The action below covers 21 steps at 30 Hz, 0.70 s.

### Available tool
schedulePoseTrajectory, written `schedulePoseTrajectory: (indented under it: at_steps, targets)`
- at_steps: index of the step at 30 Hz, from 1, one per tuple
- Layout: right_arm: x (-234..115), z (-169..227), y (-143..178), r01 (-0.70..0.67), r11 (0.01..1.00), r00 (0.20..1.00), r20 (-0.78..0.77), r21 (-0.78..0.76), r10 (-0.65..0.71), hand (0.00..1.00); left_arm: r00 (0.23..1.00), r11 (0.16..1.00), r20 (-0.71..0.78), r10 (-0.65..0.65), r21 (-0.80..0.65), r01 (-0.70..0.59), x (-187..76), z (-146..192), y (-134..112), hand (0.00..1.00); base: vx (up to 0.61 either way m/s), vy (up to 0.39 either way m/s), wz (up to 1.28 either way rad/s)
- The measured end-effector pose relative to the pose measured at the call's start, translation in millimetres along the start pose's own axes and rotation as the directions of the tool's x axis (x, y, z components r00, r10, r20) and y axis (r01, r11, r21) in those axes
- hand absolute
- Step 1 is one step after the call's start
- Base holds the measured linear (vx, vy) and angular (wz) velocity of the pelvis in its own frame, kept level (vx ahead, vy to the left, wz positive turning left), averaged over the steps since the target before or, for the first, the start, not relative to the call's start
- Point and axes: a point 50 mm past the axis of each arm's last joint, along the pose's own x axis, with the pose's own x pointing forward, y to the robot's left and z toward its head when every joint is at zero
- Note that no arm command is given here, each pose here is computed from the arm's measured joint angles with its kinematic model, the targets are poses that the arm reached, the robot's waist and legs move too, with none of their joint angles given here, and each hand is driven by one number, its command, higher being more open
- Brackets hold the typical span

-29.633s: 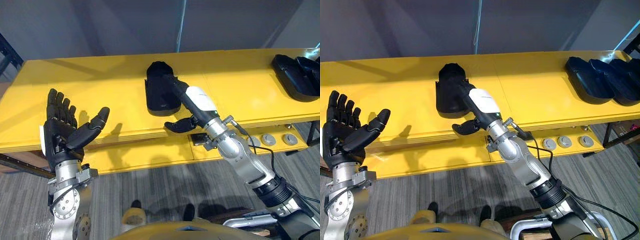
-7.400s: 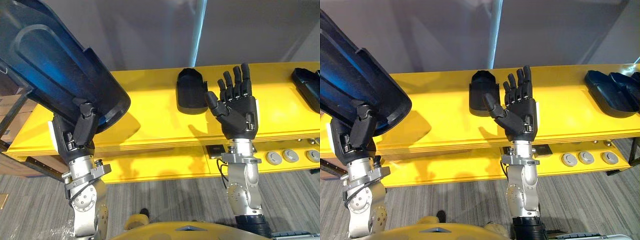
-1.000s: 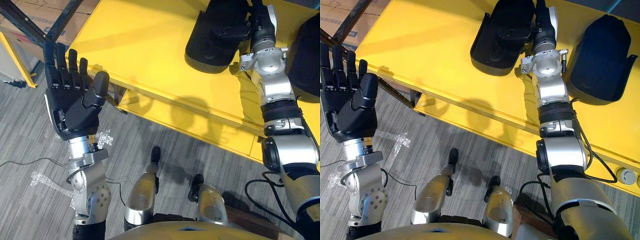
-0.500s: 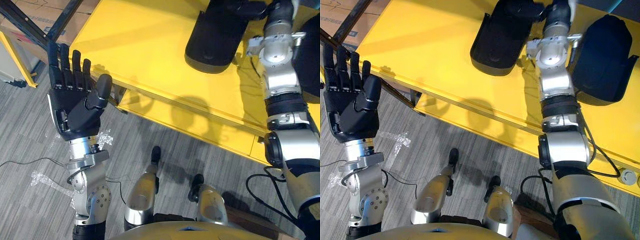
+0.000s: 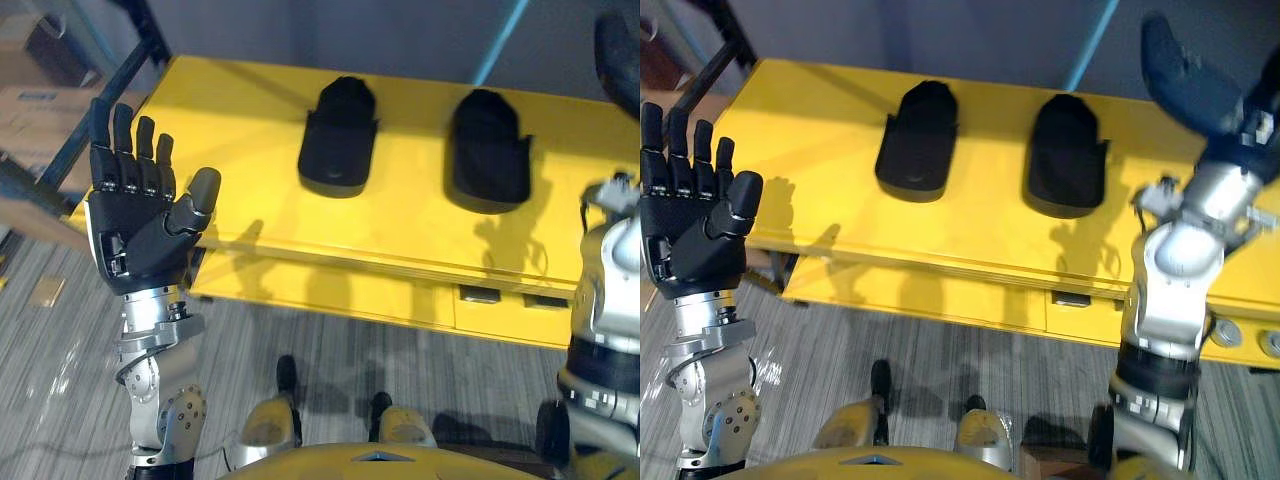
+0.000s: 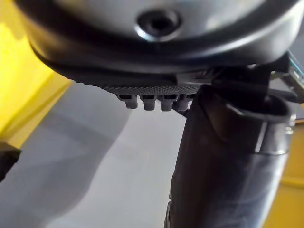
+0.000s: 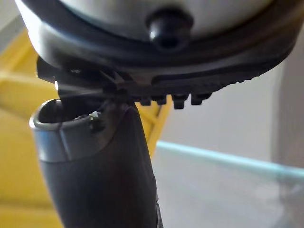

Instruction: Walk over and take three plastic housings, then place them on the shelf

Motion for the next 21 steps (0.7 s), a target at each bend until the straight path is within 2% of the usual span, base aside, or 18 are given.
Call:
schedulePoseTrajectory:
  at_steps: [6, 12, 15, 19, 21]
  targets:
    - [-73, -23, -34, -0.049, 0.995, 0.965, -0.260, -0.091, 0.024, 1.00, 0.999, 0.999, 0.024, -0.033, -0.015, 0.033, 0, 2, -4, 1.00, 0.03, -0.004, -0.58]
    - [-130, -30, -50, 0.003, 0.991, 0.884, -0.463, -0.131, -0.064, 1.00, 0.996, 0.992, -0.026, -0.082, -0.097, 0.079, -3, -12, -22, 1.00, 0.00, -0.001, -0.70]
    - [-142, -23, -43, -0.005, 0.996, 0.874, -0.484, -0.087, -0.038, 1.00, 0.994, 0.987, -0.061, -0.094, -0.136, 0.085, -5, -19, -31, 1.00, -0.03, 0.020, -1.02]
    - [-165, -13, -30, 0.086, 0.991, 0.837, -0.547, 0.100, -0.018, 1.00, 0.984, 0.979, -0.150, -0.098, -0.192, 0.068, -14, -37, -51, 1.00, 0.02, 0.001, -1.11]
    - [-175, -11, -29, 0.102, 0.988, 0.815, -0.579, 0.120, -0.014, 1.00, 0.979, 0.977, -0.175, -0.108, -0.199, 0.072, -17, -42, -57, 1.00, 0.04, -0.043, -0.77]
